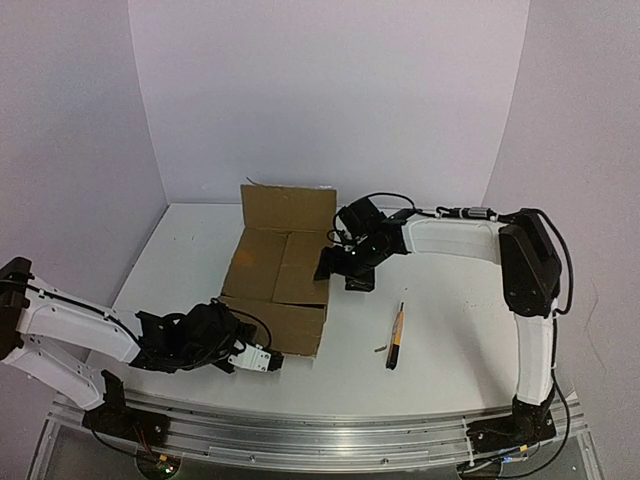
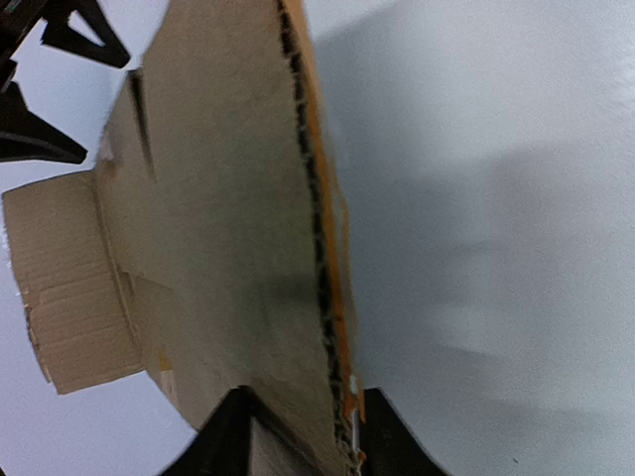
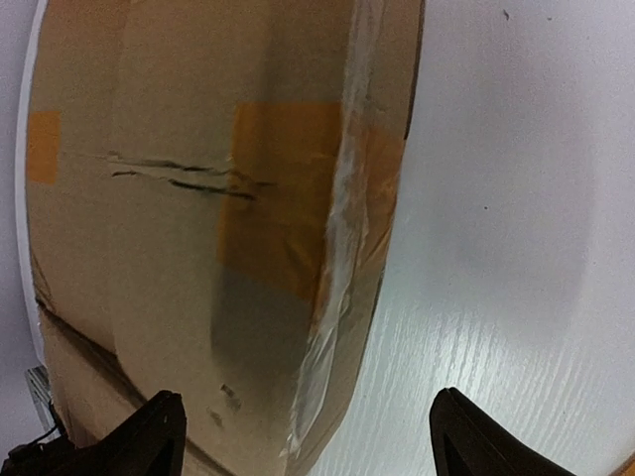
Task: Unpack the express box
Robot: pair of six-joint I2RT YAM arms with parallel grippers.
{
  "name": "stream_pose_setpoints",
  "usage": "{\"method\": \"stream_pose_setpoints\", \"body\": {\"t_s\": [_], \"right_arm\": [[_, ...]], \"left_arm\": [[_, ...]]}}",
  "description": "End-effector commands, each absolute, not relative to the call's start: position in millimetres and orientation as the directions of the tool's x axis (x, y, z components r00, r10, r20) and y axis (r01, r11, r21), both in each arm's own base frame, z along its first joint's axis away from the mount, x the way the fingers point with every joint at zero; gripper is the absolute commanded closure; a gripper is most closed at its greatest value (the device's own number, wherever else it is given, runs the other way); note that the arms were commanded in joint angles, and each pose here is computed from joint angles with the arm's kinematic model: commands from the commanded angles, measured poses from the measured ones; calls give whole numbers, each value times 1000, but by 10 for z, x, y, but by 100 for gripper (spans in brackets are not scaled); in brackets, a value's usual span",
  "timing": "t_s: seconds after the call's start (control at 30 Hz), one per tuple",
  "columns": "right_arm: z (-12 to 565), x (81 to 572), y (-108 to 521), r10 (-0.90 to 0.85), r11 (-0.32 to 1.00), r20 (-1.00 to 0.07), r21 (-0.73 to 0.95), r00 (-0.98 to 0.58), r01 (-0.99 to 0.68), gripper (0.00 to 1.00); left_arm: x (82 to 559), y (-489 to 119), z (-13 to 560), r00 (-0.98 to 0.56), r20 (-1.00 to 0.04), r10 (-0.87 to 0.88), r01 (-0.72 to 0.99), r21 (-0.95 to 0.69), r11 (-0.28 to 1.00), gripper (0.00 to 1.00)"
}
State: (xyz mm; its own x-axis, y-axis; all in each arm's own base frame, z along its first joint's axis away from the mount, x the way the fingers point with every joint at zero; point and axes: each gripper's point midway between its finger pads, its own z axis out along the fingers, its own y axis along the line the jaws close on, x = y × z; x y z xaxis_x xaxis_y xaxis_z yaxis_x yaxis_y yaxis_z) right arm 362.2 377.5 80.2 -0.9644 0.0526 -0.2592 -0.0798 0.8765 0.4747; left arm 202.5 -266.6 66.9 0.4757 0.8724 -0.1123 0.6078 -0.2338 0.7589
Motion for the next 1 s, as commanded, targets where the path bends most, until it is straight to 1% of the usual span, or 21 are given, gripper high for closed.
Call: {"method": "stream_pose_setpoints", "body": {"t_s": [0.0, 0.03, 0.1, 0.13, 0.2, 0.27, 0.37, 0.4, 0.47, 0.57, 0.67, 0.73, 0.8, 0.87, 0.93, 0.97], "right_arm": [[724, 3746, 3865, 46, 879, -290, 467, -956, -99, 17], [697, 3745, 3879, 34, 878, -289, 466, -957, -109, 18], [643, 3749, 3906, 5, 877, -291, 460, -957, -135, 20], [611, 3751, 3909, -5, 879, -291, 455, -957, -143, 22], [571, 3757, 3908, -22, 882, -296, 445, -955, -158, 23], [541, 3746, 3897, -36, 884, -297, 437, -954, -169, 23], [508, 3725, 3866, -58, 887, -303, 421, -951, -188, 23], [504, 3716, 3860, -66, 887, -304, 418, -950, -195, 23], [514, 3702, 3860, -77, 884, -306, 418, -949, -207, 23], [561, 3698, 3849, -86, 883, -318, 415, -944, -220, 23], [624, 3711, 3855, -94, 879, -334, 415, -938, -236, 23], [662, 3714, 3869, -100, 874, -340, 419, -935, -246, 23], [701, 3723, 3876, -101, 872, -348, 421, -932, -252, 22], [750, 3736, 3868, -98, 873, -360, 417, -928, -254, 21], [821, 3759, 3864, -91, 872, -376, 416, -922, -256, 21], [868, 3768, 3866, -88, 871, -384, 419, -919, -258, 21]], "left_arm": [[1616, -2572, 624, 511, -179, 841, 746, 578, -331, 34], [1520, -2581, 728, 528, -216, 821, 760, 552, -343, 26], [1264, -2578, 942, 564, -310, 765, 783, 495, -377, 15], [1126, -2576, 1057, 580, -359, 732, 791, 465, -399, 10], [893, -2499, 1268, 594, -423, 684, 799, 411, -439, 7], [760, -2498, 1535, 593, -489, 639, 804, 396, -443, 4], [771, -2557, 1913, 552, -559, 618, 833, 390, -392, 3], [851, -2559, 1964, 524, -570, 633, 852, 374, -367, 3], [1098, -2611, 2185, 466, -625, 626, 884, 355, -303, 6], [1752, -2559, 2528, 317, -729, 607, 945, 294, -140, 8], [2277, -2453, 2853, 173, -821, 545, 982, 186, -32, 9], [2614, -2478, 2864, 86, -828, 554, 990, 135, 49, 11], [2854, -2494, 2565, -9, -783, 622, 994, 63, 94, 13], [2951, -2492, 2040, -87, -691, 718, 993, -4, 116, 8], [2926, -2483, 1569, -80, -594, 800, 995, 5, 103, 3], [2932, -2476, 1412, -49, -560, 827, 995, 42, 87, 1]]}}
